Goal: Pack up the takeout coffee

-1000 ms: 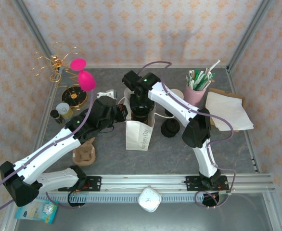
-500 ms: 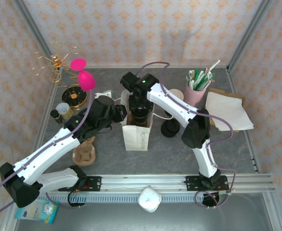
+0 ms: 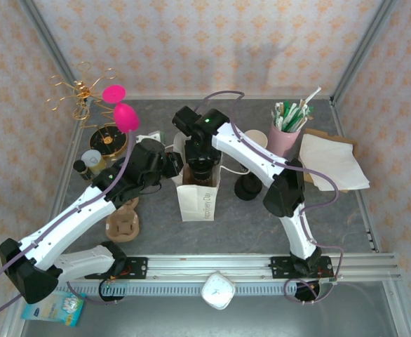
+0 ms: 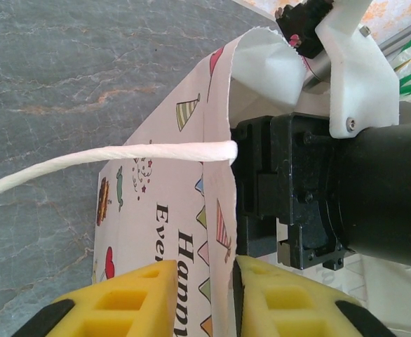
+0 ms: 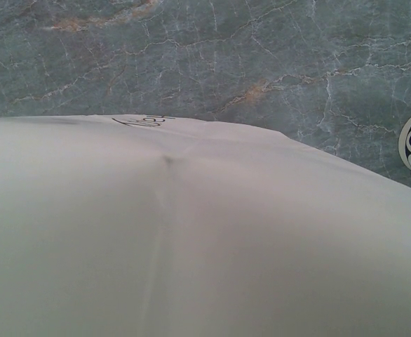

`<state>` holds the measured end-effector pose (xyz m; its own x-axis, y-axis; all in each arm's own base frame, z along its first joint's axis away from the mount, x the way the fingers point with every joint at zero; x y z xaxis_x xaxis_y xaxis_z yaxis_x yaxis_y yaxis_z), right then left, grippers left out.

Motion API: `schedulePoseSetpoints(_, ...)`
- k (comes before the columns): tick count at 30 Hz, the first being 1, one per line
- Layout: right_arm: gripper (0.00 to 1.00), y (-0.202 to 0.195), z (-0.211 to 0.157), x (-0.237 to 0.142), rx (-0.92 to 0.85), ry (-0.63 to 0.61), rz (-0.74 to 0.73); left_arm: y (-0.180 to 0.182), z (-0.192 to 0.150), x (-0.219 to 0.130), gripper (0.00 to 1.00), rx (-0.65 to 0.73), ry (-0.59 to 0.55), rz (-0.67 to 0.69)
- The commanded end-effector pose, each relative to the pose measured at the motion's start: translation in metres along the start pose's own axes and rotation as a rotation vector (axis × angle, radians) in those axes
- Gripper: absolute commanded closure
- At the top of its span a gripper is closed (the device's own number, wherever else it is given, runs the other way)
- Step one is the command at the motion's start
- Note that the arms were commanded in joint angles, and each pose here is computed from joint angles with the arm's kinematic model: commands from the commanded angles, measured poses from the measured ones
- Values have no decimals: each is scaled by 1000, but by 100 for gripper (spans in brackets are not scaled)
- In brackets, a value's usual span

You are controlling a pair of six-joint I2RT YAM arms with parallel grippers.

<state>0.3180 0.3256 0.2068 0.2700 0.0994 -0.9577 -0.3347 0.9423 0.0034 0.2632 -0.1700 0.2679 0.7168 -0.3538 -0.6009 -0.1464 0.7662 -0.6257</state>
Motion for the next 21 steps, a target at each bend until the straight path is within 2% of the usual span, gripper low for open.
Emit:
schedulePoseSetpoints(1, 56, 6, -2, 1, 5, 8, 0, 0, 2, -3, 73, 0, 1, -11)
schedulePoseSetpoints(6, 56, 9, -7, 0, -1, 28, 26, 0, 0, 1, 77, 1, 13, -12)
schedulePoseSetpoints(9, 56, 3, -6, -1, 2, 10, -9, -3, 0, 0, 78, 3, 15, -25)
schedulePoseSetpoints(21, 56, 7, 0, 19, -1, 9, -31, -1, -3, 1, 79, -8, 20, -34)
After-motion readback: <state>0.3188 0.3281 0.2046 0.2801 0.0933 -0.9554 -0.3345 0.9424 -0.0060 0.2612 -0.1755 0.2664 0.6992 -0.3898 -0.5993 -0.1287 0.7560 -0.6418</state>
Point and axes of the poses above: each hand's point on the last joint's axis, 136 mm out from that joint toward the fingers, its own x axis out along the fingers, its own y axis along the line the jaws close on, z = x × y, the point moved 3 cm from there along -x, back along the fingers, and after that the axes turned 11 degrees about -x, right-handed, at the moved point
